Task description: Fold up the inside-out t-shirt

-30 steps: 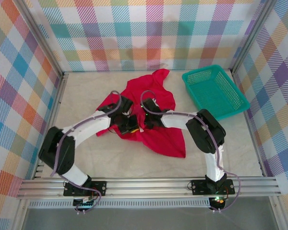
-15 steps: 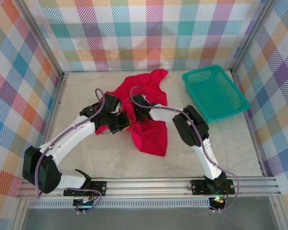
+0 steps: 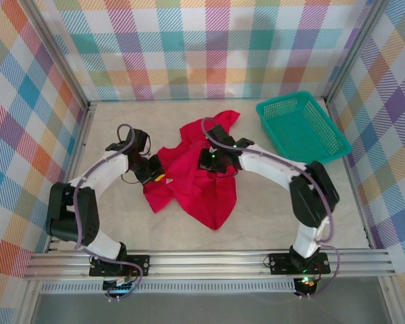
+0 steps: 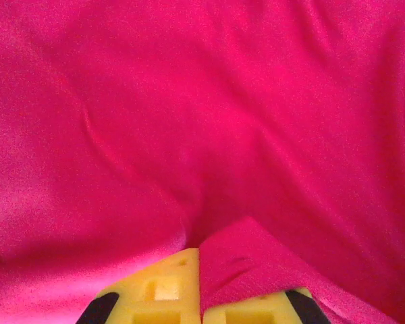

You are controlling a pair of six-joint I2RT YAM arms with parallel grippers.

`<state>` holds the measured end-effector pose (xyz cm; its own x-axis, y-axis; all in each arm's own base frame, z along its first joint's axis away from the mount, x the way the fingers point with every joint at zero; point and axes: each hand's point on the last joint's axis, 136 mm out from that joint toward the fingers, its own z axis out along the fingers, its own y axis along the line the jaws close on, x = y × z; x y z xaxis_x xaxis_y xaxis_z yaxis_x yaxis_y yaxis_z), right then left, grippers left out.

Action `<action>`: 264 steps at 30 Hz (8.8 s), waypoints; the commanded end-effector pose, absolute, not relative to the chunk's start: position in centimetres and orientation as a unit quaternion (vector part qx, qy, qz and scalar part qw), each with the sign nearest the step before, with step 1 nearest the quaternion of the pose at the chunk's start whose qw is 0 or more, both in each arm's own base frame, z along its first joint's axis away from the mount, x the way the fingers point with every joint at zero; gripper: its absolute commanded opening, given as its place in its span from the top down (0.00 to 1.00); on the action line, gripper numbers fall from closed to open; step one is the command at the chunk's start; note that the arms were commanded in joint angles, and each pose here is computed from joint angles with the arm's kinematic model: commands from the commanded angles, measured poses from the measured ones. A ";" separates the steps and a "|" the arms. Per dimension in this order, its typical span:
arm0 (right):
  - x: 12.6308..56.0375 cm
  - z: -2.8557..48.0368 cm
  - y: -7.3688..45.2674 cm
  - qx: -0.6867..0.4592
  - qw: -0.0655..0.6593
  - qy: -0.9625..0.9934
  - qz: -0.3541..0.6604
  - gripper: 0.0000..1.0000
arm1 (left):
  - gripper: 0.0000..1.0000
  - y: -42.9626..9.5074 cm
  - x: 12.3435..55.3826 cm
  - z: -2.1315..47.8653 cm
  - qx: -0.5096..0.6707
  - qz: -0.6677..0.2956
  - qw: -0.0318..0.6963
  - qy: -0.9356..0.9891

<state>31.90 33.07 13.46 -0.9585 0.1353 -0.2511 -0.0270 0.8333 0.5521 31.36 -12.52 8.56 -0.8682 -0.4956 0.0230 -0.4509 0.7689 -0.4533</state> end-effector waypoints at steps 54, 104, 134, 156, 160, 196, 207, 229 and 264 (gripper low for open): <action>32.2 38.7 26.7 -0.047 0.285 0.864 0.412 1.00 | 1.00 -3.9 44.9 18.1 -0.362 -0.213 0.194 0.887; 32.4 11.1 23.4 0.126 0.102 0.941 0.296 0.49 | 0.74 -29.5 31.9 13.4 0.000 -0.217 0.134 0.967; 38.8 17.8 16.8 0.105 0.190 0.971 0.098 0.60 | 1.00 -23.0 35.3 29.7 -0.068 -0.416 0.156 0.893; 27.0 10.6 37.7 0.023 0.117 0.944 0.309 0.38 | 1.00 -19.9 39.5 23.7 -0.138 -0.331 0.146 0.922; 28.5 10.8 35.2 0.029 0.126 0.957 0.261 1.00 | 1.00 -15.6 41.3 25.5 -0.183 -0.336 0.162 0.909; 23.7 11.5 19.0 0.112 0.151 0.953 0.239 0.47 | 0.32 -23.8 30.7 16.8 0.012 -0.196 0.172 0.965; 21.8 9.7 23.6 0.059 0.099 0.961 0.251 0.44 | 0.27 -26.0 32.0 8.2 0.046 -0.121 0.102 0.986; 26.0 6.1 30.1 -0.004 0.134 0.979 0.156 0.70 | 1.00 -20.8 35.0 15.6 -0.035 -0.080 0.130 0.988; 27.9 14.9 24.2 0.023 0.187 0.939 0.286 1.00 | 0.67 -26.9 23.7 14.3 0.057 -0.258 0.133 0.955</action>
